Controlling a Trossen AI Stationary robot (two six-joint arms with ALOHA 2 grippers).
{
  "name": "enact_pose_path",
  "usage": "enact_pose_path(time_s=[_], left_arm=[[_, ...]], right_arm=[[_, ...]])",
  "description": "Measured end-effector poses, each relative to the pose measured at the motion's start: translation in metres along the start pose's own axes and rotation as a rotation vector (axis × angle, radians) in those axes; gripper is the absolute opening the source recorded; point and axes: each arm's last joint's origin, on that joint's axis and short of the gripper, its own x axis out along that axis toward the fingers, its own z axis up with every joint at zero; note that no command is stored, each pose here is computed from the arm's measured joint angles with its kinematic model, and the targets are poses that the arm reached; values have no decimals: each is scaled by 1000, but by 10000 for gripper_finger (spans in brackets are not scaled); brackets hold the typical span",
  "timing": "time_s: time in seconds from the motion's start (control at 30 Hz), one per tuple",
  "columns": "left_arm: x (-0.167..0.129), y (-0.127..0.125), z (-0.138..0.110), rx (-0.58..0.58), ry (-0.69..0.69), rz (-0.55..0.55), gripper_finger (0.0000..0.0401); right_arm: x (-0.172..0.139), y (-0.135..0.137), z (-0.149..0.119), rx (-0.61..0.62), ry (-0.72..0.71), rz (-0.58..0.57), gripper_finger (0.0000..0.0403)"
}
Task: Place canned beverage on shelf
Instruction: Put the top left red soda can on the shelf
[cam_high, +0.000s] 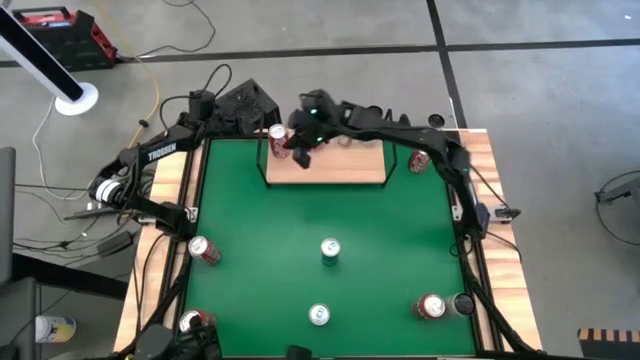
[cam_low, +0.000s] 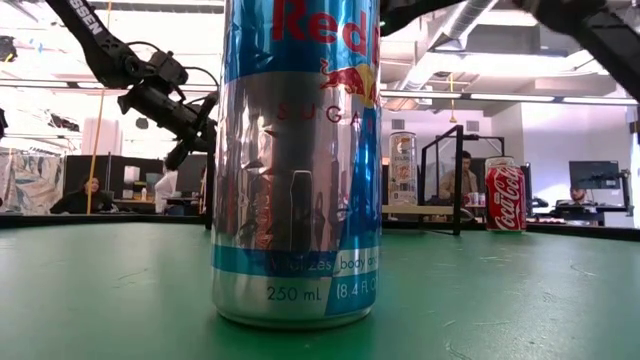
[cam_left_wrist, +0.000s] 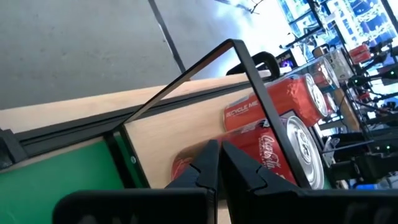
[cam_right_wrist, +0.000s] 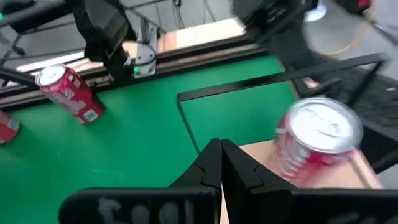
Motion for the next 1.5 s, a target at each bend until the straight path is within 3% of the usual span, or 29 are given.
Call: enact_pose_path(time_s=[0.17, 0.57, 0.9, 1.5], left_arm=[[0, 0, 0, 23, 8, -12, 0], [0, -1, -1, 41, 20, -30, 0], [0, -1, -1, 44, 25, -35, 0], [0, -1, -1, 48, 25, -35, 0]], right_arm=[[33, -2, -1, -2, 26, 13, 24], [74, -13, -6, -16, 17, -40, 24], [73, -18, -6, -84, 20, -193, 24], [71, -27, -6, -52, 21, -300, 24]])
